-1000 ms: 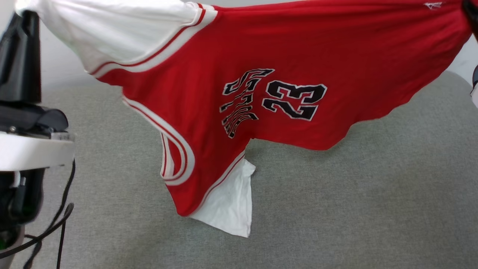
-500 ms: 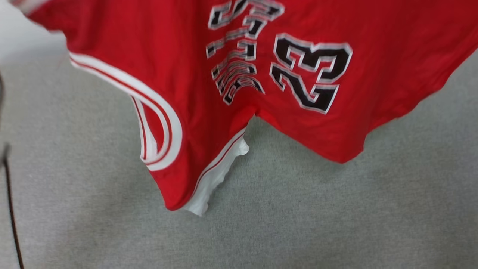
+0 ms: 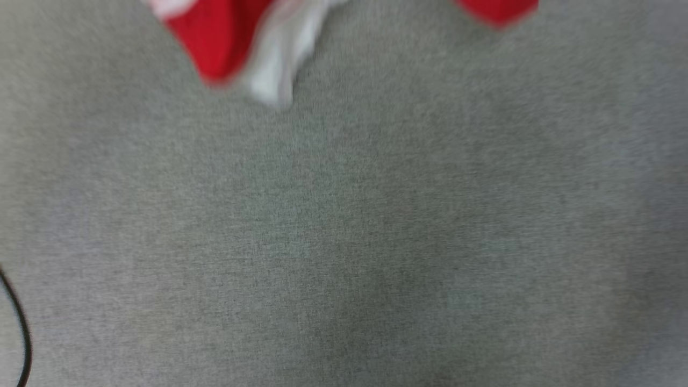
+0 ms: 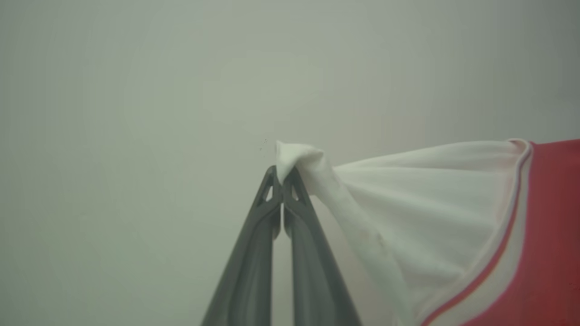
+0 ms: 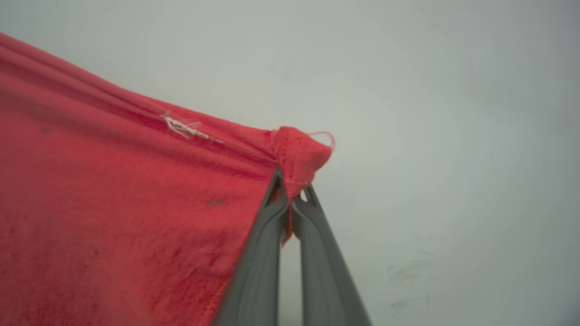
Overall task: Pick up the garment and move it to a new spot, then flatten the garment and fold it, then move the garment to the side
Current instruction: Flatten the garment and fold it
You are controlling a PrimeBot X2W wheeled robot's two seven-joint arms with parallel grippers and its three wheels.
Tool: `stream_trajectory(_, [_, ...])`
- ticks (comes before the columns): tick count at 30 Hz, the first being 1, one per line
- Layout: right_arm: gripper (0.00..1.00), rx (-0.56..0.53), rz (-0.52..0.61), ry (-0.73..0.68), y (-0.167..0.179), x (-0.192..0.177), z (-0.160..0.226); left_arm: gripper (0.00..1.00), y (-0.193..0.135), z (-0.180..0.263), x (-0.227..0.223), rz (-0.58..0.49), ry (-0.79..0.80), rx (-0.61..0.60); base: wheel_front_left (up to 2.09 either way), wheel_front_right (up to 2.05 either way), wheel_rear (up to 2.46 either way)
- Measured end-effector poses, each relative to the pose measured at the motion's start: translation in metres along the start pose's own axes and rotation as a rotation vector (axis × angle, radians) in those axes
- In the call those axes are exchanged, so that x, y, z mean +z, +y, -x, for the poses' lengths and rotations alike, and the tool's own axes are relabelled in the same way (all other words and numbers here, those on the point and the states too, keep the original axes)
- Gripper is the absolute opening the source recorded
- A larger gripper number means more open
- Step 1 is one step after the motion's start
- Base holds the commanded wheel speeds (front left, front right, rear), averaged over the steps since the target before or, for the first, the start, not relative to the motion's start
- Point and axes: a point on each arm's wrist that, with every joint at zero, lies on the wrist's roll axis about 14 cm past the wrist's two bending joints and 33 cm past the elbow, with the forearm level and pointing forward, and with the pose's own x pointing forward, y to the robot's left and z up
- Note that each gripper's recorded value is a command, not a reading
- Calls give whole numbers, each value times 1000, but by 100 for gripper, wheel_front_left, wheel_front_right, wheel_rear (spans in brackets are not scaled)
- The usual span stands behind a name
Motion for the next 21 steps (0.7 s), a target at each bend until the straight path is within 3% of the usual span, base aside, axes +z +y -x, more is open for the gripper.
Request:
stream_trajectory(11, [0, -42, 28, -32, 10, -57, -81, 0, 25, -44, -90, -55, 47, 77, 0, 0, 0])
stream_trajectory(16, [0, -35, 21, -23, 23, -91, -94, 0, 21, -32, -137, -31, 121, 75, 0, 0, 0])
stream_trajectory(21, [0, -7, 0, 18, 43, -129, -92, 0, -5, 7, -196, 27, 267, 38, 0, 0, 0])
